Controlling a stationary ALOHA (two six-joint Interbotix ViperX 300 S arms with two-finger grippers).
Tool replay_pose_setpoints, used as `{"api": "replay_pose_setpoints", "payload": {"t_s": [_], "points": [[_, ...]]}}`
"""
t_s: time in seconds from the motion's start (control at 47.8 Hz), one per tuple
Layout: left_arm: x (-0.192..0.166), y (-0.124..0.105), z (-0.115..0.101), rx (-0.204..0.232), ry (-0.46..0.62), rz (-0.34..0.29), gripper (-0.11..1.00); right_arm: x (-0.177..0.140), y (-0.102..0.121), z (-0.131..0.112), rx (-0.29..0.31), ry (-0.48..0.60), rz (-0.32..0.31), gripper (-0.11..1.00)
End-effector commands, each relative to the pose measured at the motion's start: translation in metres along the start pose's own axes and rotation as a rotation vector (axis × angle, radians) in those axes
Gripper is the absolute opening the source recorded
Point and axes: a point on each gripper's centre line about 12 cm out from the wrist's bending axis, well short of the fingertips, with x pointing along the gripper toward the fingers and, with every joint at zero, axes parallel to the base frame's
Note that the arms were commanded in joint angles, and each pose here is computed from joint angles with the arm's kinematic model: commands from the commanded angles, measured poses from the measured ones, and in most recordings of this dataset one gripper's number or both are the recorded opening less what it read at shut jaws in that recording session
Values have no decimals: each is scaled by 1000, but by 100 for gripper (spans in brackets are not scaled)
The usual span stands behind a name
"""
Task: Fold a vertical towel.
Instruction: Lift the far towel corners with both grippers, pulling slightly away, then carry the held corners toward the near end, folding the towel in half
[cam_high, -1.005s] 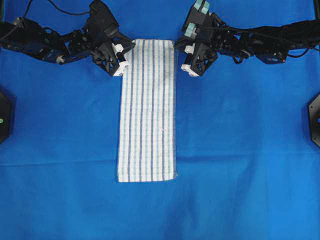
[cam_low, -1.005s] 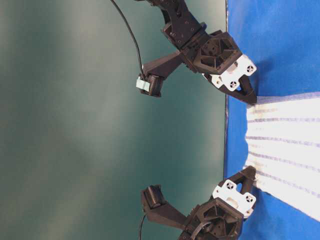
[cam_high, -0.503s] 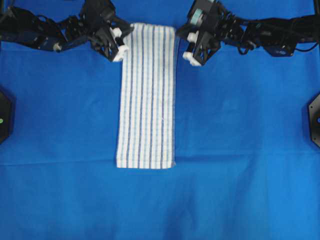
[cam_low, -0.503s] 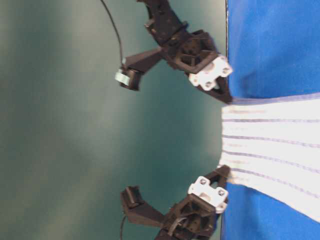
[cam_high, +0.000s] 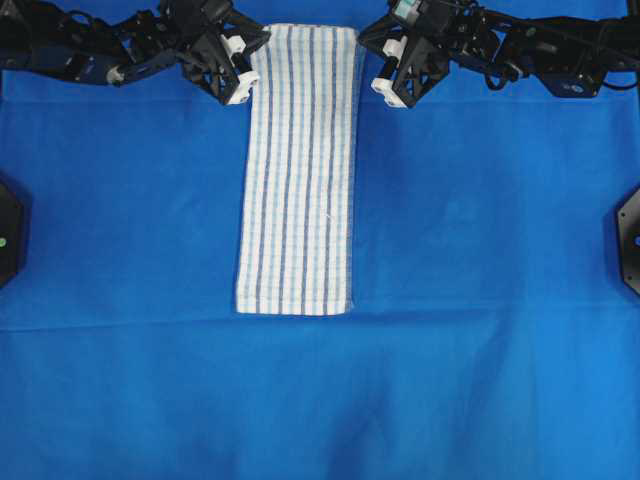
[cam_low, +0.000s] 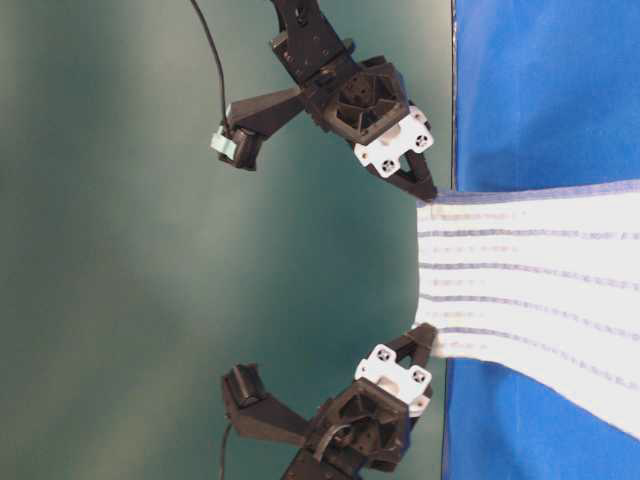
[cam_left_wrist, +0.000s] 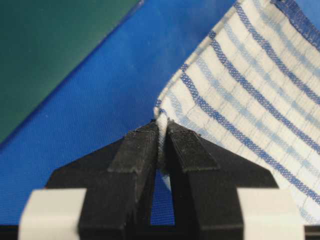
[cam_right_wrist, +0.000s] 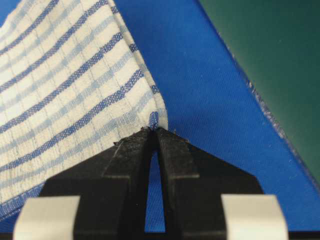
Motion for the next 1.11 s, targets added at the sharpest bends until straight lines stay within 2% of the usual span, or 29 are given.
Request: {"api": "replay_pose_setpoints", "payload": {"t_s": [0.0, 0.23, 0.335, 0.565, 0.754, 0.921, 1.089], "points": [[-13, -1, 22, 3, -57, -3, 4, -14, -2, 28, -6, -84, -5, 7], [-42, -23, 37, 31, -84, -56, 4, -38, 13, 49, -24, -149, 24, 7], [-58, -38, 40, 50, -80, -94, 4, -51, 27, 53, -39, -170, 53, 7], [-90, -76, 37, 103, -82, -201, 4, -77, 65, 44, -77, -173, 144, 7], [-106, -110, 21, 146, -51, -300, 4, -96, 100, 30, -106, -164, 236, 7], [-116, -142, 6, 205, -6, -391, 4, -107, 134, 18, -120, -145, 322, 7], [-120, -167, -11, 254, 30, -455, 4, -116, 163, 11, -129, -125, 394, 7]]}}
